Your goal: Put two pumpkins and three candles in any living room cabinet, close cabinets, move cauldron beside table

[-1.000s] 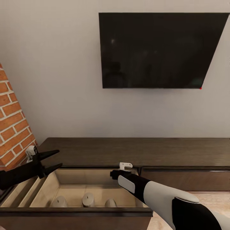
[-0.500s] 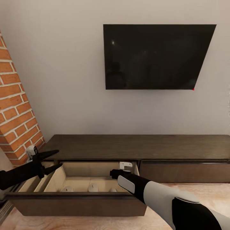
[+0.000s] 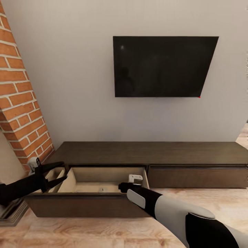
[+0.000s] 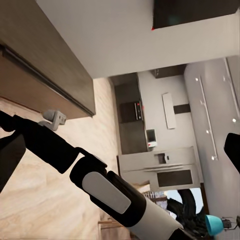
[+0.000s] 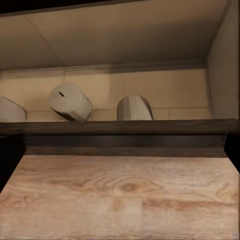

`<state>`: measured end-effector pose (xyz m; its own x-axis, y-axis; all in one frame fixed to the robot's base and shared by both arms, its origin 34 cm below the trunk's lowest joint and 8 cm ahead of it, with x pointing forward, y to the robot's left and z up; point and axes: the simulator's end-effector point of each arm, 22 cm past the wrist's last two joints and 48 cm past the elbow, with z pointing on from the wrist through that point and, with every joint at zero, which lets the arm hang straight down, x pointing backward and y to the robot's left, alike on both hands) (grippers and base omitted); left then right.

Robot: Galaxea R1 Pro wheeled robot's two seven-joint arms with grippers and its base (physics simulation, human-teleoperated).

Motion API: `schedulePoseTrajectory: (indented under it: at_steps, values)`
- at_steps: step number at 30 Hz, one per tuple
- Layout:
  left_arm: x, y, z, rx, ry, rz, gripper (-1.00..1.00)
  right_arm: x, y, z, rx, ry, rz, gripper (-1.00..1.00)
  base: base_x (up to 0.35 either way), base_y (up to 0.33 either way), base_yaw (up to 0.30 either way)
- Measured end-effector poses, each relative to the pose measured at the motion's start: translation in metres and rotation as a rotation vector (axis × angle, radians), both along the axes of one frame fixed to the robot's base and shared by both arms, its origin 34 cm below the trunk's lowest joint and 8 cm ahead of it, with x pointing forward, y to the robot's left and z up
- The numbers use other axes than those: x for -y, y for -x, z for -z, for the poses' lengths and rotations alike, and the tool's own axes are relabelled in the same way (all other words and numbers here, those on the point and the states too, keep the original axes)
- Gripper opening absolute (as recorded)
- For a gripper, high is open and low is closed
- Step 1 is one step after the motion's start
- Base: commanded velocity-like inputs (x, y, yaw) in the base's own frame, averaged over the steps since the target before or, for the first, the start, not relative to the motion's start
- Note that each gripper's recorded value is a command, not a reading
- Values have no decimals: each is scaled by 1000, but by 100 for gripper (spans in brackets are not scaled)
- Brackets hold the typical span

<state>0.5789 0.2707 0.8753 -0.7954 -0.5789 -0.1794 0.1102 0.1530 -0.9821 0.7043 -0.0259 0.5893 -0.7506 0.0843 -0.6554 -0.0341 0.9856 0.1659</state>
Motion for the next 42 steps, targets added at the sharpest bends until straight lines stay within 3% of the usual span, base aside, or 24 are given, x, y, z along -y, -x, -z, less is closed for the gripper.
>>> schedulePoseTrajectory:
  at_steps: [6,10,12,15,20,24,26,27,30,34,38,42]
  values:
    - [0,-2,-11,-3,-4,-1,100,2,-2,-11,-1,2,3,100,-303,0,0]
    - [-4,-6,-6,-21,-55,-17,100,4,-4,-18,-3,6,9,100,-245,0,0]
    - [-15,-14,15,-54,-188,-52,100,6,-4,-22,-4,8,13,100,-195,0,0]
    - [-29,-20,42,-112,-344,-96,100,12,-7,-27,1,18,24,100,-93,0,0]
    - [-38,-22,77,-206,-501,-151,100,41,-14,-29,7,61,73,100,-18,0,0]
    - [-51,-21,119,-278,-714,-217,100,47,-16,-35,9,73,81,100,-2,0,0]
    - [-60,-23,137,-297,-835,-274,100,47,-17,-38,9,75,81,100,0,0,0]
    - [-68,-27,150,-309,-919,-335,100,48,-17,-40,9,75,81,100,0,0,0]
    - [-79,-31,175,-333,-1059,-452,100,48,-18,-44,10,77,80,100,0,0,0]
    - [-70,-28,219,-364,-1125,-525,100,47,-16,-42,0,80,74,100,0,0,0]
    - [-47,-29,236,-312,-1171,-519,100,47,-9,-37,-38,92,57,100,0,0,0]
    - [-42,-29,241,-297,-1186,-517,100,47,3,-27,-104,117,22,100,0,0,0]
